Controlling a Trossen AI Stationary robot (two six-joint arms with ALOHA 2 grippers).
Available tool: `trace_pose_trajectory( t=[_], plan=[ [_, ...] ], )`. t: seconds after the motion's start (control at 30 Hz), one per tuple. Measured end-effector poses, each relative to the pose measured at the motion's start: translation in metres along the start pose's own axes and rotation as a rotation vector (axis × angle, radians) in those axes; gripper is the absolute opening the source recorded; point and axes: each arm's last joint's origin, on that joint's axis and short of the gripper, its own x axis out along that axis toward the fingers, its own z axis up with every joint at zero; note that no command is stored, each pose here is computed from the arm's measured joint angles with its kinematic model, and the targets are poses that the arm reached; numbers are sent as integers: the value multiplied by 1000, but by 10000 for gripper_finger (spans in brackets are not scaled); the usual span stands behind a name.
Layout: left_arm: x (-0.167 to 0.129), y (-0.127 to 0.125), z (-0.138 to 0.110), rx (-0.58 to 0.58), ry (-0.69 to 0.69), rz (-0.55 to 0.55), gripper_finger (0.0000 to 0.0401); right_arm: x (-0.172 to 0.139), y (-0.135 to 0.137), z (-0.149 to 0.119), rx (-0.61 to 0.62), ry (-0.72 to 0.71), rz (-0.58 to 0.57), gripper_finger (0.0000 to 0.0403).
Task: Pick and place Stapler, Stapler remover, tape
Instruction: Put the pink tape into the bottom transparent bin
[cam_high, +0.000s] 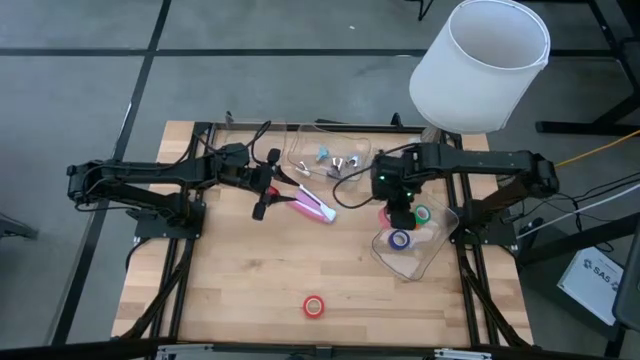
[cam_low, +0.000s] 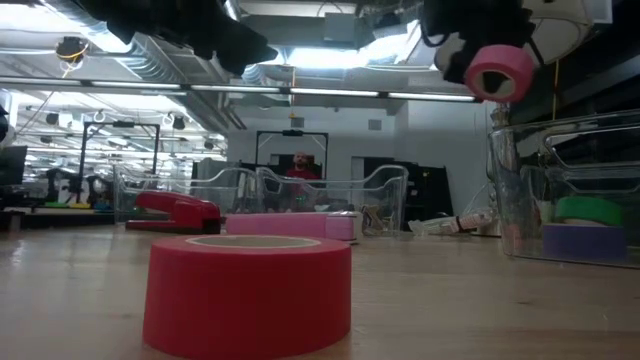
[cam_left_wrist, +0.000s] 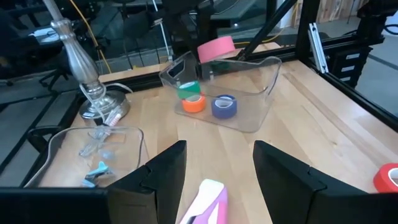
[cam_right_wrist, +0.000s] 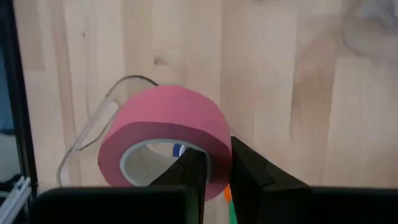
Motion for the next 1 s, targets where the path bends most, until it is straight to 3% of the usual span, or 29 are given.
trace_pose_trajectory(
  t=[0.53, 0.8, 1.0],
  plan=[
    [0, 0, 0, -1, 0, 1, 184, 24, -3, -64, 277, 84, -15, 45],
    [0, 1, 0, -7, 12, 52, 184, 49, -7, -83, 404, 171, -32, 45],
    [0, 1, 0, -7, 12, 52, 184, 66, -11, -89, 418, 180, -34, 45]
  ],
)
